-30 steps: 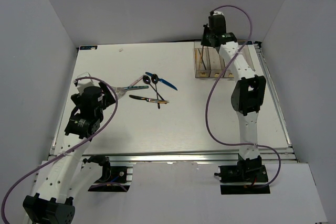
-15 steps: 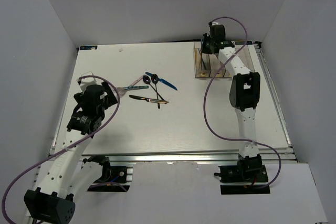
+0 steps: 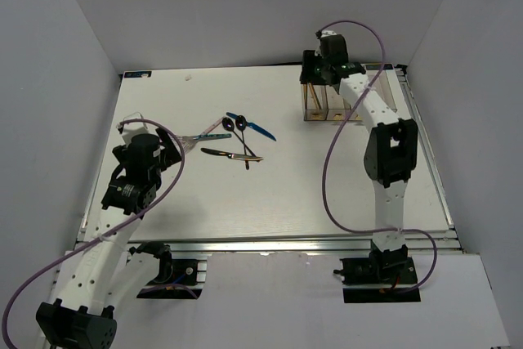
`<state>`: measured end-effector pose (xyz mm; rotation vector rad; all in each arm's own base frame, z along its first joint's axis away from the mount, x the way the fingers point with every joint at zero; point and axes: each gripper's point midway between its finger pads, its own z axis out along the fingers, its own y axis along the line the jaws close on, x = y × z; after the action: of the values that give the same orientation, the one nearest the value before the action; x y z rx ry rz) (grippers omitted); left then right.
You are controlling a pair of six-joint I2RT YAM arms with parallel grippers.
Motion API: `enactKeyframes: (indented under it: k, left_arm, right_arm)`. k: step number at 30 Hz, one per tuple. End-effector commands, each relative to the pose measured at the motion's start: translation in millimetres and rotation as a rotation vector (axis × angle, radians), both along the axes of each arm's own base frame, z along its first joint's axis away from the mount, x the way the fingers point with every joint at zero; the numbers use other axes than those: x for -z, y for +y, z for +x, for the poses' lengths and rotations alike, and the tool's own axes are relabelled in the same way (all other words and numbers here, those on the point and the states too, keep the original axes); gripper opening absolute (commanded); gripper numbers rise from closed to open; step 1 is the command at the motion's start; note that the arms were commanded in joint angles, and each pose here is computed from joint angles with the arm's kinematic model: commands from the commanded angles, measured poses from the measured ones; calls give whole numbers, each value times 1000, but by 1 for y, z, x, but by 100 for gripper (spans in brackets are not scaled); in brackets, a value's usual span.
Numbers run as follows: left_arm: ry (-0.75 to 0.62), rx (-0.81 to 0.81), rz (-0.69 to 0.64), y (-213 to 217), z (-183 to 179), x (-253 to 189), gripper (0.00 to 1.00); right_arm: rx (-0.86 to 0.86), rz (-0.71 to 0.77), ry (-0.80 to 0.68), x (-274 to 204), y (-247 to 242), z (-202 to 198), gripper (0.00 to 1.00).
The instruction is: Sort the eating utensils into containers
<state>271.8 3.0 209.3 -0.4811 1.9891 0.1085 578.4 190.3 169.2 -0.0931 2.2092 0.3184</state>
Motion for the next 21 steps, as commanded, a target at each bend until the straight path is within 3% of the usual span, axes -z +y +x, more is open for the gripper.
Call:
enactKeyframes:
  k: [1,5,10,16,21]
  left_arm:
    - [-34,-20,3,4,-3,-8,98]
    - [-41,-27,4,6,-4,-10,98]
    - [-41,-38,8,7,-5,-10,98]
    - [-39,-36,6,6,-4,-10,98]
    - [-28,-29,8,5,-3,-8,98]
  right_arm:
    - [-197,-12,-81,-49,58,-55,62]
    - [-445,-111,-44,-11,119,-108,63]
    - [-568,-240,19,24,152,-126,68]
    - [-391,-198,97,41,159,-141,68]
    - [-334,-147,129,55,174,-153,62]
